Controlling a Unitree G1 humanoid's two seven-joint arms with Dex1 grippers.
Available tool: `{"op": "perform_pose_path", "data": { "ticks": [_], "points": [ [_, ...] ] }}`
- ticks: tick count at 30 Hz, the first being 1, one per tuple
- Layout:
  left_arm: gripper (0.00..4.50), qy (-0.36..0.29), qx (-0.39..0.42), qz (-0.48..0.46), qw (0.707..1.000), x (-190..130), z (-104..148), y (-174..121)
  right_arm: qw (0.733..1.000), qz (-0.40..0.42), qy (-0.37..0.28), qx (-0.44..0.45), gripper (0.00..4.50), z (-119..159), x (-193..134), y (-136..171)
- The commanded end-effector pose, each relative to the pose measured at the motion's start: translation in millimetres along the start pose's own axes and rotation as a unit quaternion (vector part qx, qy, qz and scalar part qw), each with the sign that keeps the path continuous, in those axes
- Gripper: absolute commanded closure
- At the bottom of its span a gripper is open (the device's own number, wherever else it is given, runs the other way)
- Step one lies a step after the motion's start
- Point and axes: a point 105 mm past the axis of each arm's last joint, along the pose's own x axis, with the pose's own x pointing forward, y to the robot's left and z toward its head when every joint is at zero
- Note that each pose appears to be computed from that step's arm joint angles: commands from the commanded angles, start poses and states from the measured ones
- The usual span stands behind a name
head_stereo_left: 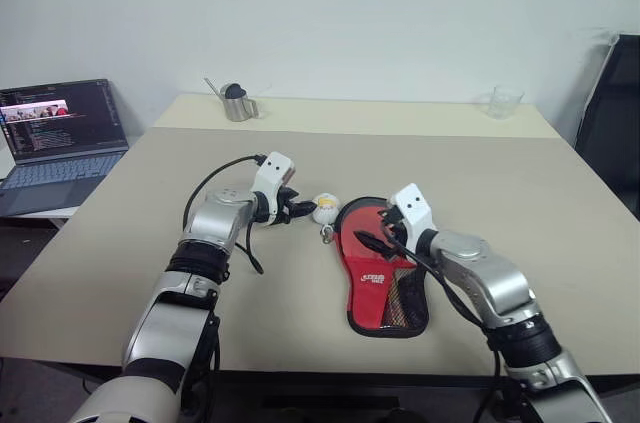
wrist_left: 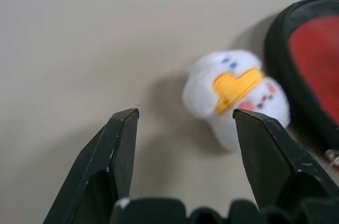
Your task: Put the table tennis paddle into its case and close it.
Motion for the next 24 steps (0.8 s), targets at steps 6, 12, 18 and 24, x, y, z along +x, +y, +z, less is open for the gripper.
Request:
{"op": "perform_pose_path", "data": {
  "ticks": [6, 12, 18, 24],
  "points": [
    [1.39, -0.032, -0.029, -0.022, 0.999, 7.7, 20.4, -19.1, 0.997, -0.007, 0.072, 0.023, 0.59, -42.1, 10.6, 3.1],
    [1.39, -0.013, -0.060, -0.031, 0.998, 16.7, 12.8, -30.3, 0.996, 0.001, 0.084, 0.026, 0.59, -51.7, 13.9, 7.3],
    [1.39, 0.026, -0.083, -0.006, 0.996, 26.3, -4.8, -32.0, 0.997, 0.002, 0.077, 0.026, 0.59, -47.3, 16.9, 7.9],
    [1.39, 0.030, -0.098, 0.002, 0.995, 34.7, -7.6, -36.1, 0.997, 0.003, 0.076, 0.024, 0.59, -47.5, 17.0, 9.4]
  ]
}}
